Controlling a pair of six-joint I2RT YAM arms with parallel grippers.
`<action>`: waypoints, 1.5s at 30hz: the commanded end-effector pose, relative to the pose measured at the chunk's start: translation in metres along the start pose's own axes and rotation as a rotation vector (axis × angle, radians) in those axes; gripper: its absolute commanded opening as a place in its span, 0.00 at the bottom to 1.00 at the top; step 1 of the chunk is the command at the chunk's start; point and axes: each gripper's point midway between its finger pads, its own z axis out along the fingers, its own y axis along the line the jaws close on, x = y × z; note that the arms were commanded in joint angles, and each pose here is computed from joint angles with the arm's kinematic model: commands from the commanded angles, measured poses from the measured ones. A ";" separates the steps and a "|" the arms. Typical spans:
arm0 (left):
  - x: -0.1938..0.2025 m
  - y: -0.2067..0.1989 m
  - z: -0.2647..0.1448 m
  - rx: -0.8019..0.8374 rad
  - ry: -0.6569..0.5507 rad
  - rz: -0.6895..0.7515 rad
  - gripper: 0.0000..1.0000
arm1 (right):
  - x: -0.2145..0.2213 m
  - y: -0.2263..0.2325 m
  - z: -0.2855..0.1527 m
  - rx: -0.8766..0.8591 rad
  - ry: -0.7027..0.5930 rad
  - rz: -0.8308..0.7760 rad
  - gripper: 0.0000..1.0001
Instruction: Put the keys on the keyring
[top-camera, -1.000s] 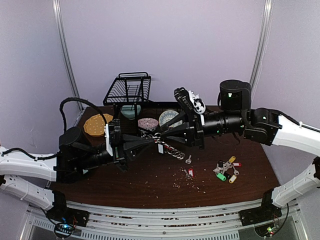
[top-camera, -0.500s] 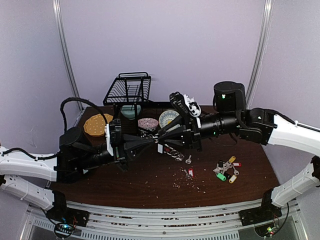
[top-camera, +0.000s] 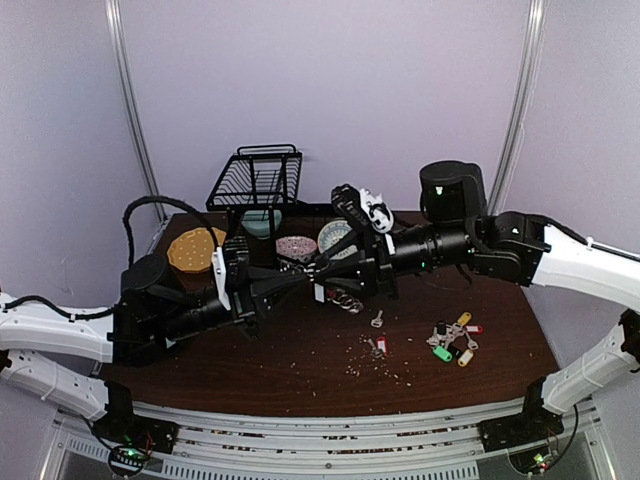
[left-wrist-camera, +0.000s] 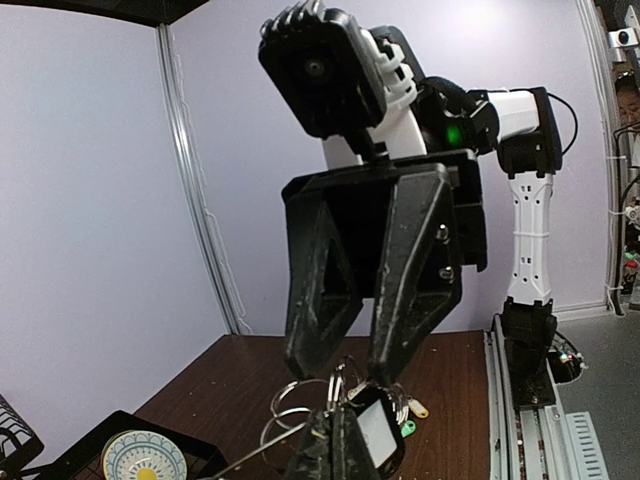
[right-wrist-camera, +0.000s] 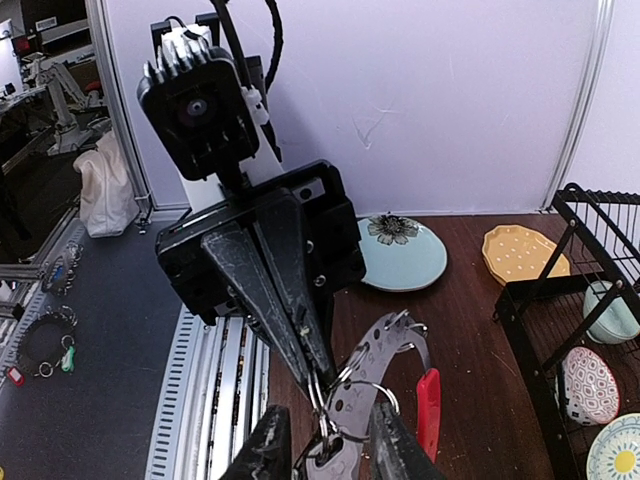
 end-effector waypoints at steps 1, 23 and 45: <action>-0.034 0.014 -0.005 -0.064 -0.109 0.022 0.00 | -0.012 -0.003 -0.014 0.054 -0.011 -0.017 0.29; -0.039 0.017 -0.011 -0.088 -0.145 0.015 0.00 | 0.016 -0.002 -0.014 0.073 -0.003 0.044 0.49; -0.036 0.011 -0.012 -0.054 -0.189 -0.086 0.00 | 0.014 -0.009 -0.011 0.116 0.031 -0.054 0.23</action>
